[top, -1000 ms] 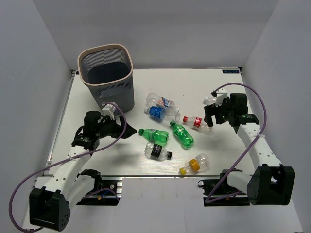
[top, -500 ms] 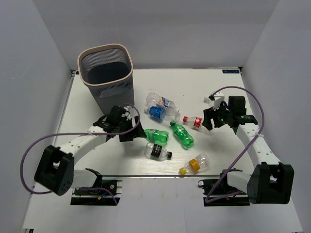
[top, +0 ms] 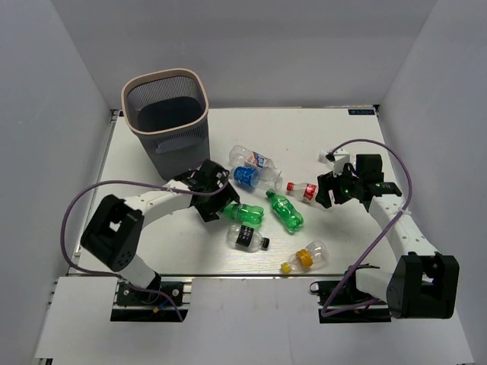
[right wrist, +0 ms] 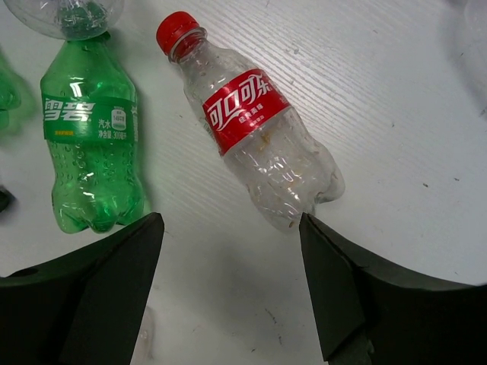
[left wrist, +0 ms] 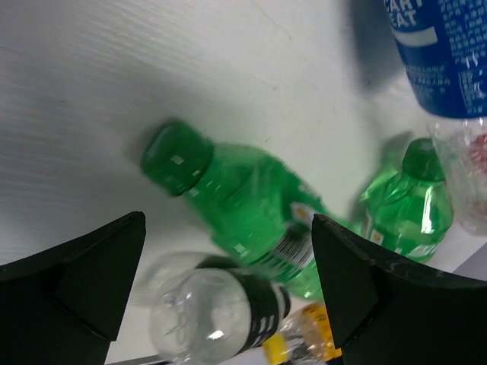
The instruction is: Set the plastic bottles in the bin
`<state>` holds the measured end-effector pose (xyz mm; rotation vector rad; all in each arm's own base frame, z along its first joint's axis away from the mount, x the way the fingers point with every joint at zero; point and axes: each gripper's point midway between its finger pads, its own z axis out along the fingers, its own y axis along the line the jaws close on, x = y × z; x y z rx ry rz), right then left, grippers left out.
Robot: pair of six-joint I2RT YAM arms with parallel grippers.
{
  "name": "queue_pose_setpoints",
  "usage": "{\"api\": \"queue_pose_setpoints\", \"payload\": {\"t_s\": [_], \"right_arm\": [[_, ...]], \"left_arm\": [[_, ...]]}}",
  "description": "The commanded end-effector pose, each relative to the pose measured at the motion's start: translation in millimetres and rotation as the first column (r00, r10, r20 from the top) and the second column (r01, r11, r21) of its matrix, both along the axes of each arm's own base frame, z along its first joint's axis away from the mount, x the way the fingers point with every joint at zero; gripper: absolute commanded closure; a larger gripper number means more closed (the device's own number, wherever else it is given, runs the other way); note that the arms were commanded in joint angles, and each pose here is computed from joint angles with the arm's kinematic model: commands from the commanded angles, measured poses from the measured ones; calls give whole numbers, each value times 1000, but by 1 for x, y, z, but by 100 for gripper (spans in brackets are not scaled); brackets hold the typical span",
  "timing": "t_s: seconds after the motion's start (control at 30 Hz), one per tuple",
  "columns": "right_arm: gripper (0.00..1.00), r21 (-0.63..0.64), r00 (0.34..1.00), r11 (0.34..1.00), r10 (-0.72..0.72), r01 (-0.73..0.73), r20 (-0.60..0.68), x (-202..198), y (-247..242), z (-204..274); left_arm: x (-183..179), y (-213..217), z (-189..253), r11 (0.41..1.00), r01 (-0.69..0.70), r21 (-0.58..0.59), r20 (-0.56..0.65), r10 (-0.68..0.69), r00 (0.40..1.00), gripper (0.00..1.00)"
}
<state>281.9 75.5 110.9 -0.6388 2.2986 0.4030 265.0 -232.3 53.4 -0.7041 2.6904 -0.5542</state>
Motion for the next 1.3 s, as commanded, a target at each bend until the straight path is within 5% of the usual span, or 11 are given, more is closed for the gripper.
{"api": "queue_pose_setpoints", "payload": {"t_s": [0.0, 0.23, 0.33, 0.37, 0.47, 0.53, 0.67, 0.83, 0.93, 1.07, 1.27], "right_arm": [[22, 28, 1000, 1000, 14, -14, 15, -4, 5, 2], [22, 46, 999, 998, 32, -33, 18, -11, 9, 1], [37, 108, 977, 971, 212, -215, 34, -30, 30, 8], [50, 122, 964, 957, 261, -264, 43, -35, 35, 11], [55, 166, 896, 881, 428, -444, 123, -56, 54, 20], [46, 156, 901, 890, 406, -428, 153, -45, 54, 25], [38, 158, 929, 916, 356, -368, 104, -24, 53, 29], [23, 140, 972, 962, 234, -233, 15, -1, 42, 19], [12, 107, 979, 974, 198, -201, 41, 9, 37, 22], [10, 62, 981, 982, 174, -180, 82, 17, 31, 22], [10, 40, 986, 985, 170, -169, 1, 13, 26, 0]], "left_arm": [[26, -19, 14, 991, -125, -50, 35, 127, 991, 0], [32, -40, -18, 994, -110, 15, -48, 111, 993, 3], [25, -44, -17, 998, -57, 17, -26, 57, 998, 31], [25, -46, -4, 1000, -30, 10, 14, 30, 999, 57], [35, -63, 35, 991, 135, -12, 150, -131, 980, 76], [50, -80, 79, 973, 230, -19, 275, -216, 937, 81], [71, -102, 170, 910, 405, 84, 549, -382, 744, 83], [101, -107, 275, 908, 379, 176, 755, -372, 540, 83], [122, -84, 336, 945, 241, 220, 833, -311, 457, 83], [138, -22, 399, 968, -60, 244, 896, -201, 396, 81], [144, 82, 457, 858, -472, 203, 940, -36, 339, 78]]}}
